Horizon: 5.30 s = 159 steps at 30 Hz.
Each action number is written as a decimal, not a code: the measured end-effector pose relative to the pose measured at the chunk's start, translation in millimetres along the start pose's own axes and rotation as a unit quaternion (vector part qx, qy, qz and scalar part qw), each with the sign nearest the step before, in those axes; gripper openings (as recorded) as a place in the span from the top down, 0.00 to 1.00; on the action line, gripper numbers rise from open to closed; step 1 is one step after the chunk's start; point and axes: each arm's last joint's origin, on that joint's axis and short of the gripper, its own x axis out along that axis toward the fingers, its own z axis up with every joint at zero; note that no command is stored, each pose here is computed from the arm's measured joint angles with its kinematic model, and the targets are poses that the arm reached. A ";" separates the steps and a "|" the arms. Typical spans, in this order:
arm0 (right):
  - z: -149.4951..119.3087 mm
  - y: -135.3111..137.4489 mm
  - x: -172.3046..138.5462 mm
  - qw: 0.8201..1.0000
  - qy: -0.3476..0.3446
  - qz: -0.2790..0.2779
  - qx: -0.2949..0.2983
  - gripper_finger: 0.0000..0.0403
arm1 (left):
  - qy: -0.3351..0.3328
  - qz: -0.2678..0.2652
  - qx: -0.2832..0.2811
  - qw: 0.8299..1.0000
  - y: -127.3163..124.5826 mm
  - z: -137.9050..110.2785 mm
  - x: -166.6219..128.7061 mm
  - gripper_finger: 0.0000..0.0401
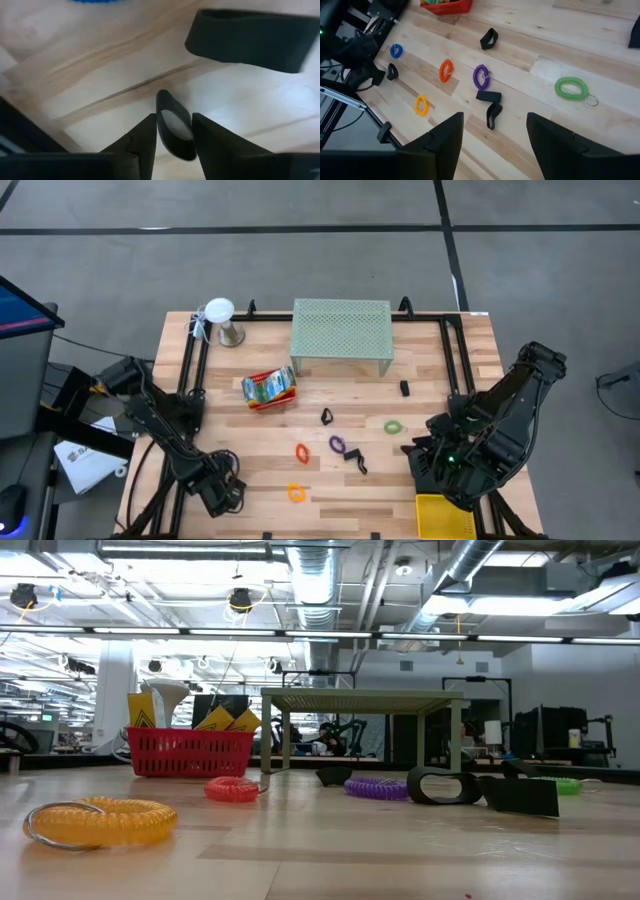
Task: Pick & Place Office Desk Supplies
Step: Put the black rubber band into the black bin
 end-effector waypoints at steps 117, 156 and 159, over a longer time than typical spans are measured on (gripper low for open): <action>63.6 93.7 62.7 0.970 -0.075 0.228 -0.043 0.75 | -0.410 -0.657 0.069 0.629 -131.8 135.8 -179.6 0.99; 61.7 93.9 60.2 0.968 -0.093 0.224 -0.055 0.86 | -0.405 -0.657 0.074 0.631 -132.4 131.6 -178.1 0.99; 60.8 94.7 58.4 0.967 -0.104 0.225 -0.063 0.97 | -0.405 -0.657 0.074 0.632 -132.4 131.6 -178.1 0.99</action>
